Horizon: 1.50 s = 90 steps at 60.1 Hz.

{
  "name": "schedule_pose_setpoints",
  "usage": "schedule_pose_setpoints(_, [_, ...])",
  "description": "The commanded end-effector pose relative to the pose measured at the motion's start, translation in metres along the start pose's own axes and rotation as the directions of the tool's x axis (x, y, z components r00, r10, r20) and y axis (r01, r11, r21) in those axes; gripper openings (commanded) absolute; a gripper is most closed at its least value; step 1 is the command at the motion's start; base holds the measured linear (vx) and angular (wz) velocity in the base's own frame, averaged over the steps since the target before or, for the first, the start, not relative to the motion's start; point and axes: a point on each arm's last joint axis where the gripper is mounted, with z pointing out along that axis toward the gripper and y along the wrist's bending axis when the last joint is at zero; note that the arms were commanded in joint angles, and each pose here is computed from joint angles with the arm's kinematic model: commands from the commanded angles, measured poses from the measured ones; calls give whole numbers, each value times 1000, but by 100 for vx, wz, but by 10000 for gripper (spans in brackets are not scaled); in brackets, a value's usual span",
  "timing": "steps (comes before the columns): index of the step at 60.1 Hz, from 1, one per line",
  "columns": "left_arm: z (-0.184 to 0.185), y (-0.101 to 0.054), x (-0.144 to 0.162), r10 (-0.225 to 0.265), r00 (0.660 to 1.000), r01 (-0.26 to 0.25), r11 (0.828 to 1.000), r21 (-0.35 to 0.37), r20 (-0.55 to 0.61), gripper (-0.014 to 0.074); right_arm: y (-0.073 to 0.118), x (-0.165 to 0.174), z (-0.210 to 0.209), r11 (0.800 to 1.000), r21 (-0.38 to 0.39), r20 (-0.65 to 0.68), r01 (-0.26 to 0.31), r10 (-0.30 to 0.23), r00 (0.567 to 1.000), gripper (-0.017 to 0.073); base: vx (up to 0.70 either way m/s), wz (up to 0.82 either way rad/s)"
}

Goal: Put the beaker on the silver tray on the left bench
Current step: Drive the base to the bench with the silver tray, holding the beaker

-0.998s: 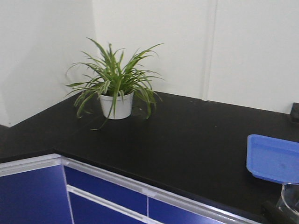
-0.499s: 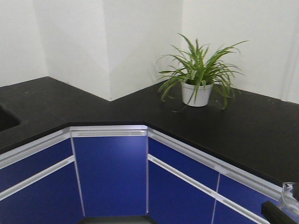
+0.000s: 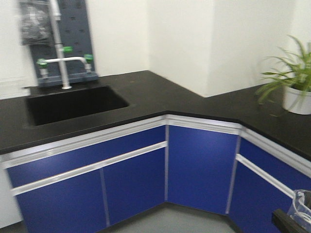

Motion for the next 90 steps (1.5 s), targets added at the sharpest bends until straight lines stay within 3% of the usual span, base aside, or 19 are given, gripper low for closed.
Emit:
schedule_pose_setpoints(1, [2,-1,-1,-3,998,3,1000,5,63,1,0,-12,0,1000,-14,48,-8,8,999,-14,-23,65])
schedule_pose_setpoints(52, [2,-1,-1,-3,998,3,1000,5,63,1,0,-12,0,1000,-14,48,-8,8,999,-14,-14,49])
schedule_pose_setpoints(90, [2,-1,-1,-3,998,3,1000,5,63,1,0,-11,0,1000,-11,46,-8,8,999,-14,11,50])
